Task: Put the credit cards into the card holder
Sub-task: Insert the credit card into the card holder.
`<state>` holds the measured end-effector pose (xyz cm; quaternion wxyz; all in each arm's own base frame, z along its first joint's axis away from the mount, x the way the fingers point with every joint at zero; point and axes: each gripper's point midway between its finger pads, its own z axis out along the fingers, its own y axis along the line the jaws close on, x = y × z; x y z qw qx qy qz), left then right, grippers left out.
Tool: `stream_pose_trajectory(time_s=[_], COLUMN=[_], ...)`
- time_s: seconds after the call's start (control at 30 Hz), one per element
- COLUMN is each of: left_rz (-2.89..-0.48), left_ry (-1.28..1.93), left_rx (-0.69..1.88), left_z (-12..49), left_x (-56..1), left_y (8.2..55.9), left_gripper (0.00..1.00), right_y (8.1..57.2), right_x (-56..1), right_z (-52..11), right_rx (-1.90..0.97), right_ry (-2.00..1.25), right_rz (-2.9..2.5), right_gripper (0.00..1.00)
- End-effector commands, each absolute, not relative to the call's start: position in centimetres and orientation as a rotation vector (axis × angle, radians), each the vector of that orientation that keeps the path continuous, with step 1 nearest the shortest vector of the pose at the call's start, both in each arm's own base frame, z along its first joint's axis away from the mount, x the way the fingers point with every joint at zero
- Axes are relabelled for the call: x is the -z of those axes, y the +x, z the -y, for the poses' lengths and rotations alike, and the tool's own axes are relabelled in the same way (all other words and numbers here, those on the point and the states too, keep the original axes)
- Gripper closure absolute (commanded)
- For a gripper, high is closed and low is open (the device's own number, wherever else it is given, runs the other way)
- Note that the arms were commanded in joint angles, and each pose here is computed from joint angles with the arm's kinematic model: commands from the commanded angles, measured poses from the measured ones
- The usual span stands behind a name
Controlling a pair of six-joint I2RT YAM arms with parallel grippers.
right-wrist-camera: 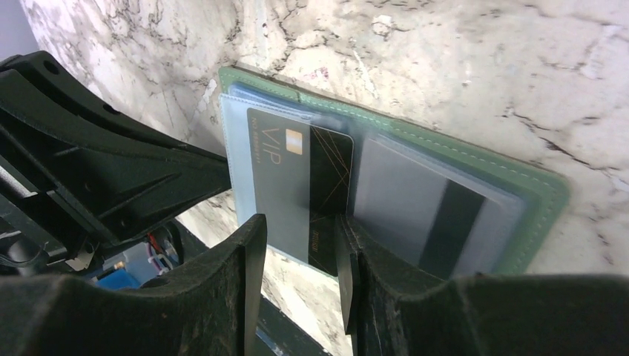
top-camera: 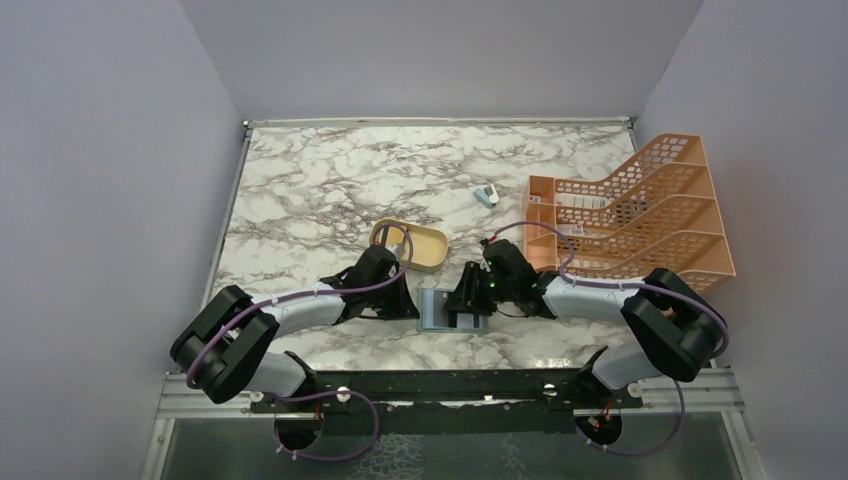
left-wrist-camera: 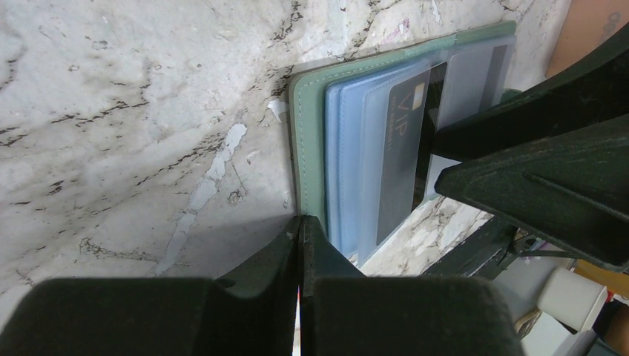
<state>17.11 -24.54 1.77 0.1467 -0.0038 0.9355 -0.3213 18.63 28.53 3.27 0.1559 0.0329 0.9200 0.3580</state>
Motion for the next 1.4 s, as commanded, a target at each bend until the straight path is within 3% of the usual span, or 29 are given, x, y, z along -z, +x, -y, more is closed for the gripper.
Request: stream_pose_trajectory(time_s=[0.0, 0.5, 0.63, 1.03, 1.2, 1.37], left_rz=[-2.721, -2.719, -2.707, -2.631, -2.601, -2.609], left_ry=[-0.014, -0.007, -0.001, 0.030, 0.011, 0.012], left_rx=[0.862, 0.860, 0.864, 0.833, 0.772, 0.767], left_z=[24.1, 24.3, 24.4, 24.4, 23.6, 23.6], left_x=[-1.2, -1.3, -1.7, -4.8, -5.1, -4.9], left_y=[16.9, 16.9, 17.0, 18.5, 19.1, 19.1], left_gripper=[0.94, 0.94, 0.93, 0.73, 0.55, 0.49], right_y=[18.4, 17.6, 18.0, 17.5, 17.6, 18.2], right_x=[-4.0, -5.6, -6.0, -8.0, -8.4, -8.3], right_z=[-30.3, -31.8, -31.0, -24.2, -21.5, -19.9], right_rx=[-1.106, -1.221, -1.132, -0.678, -0.490, -0.368], right_ry=[0.008, -0.115, -0.135, -0.112, -0.100, -0.106], right_rz=[-2.613, -2.549, -2.567, -2.664, -2.681, -2.663], right_gripper=[0.60, 0.70, 0.69, 0.55, 0.49, 0.43])
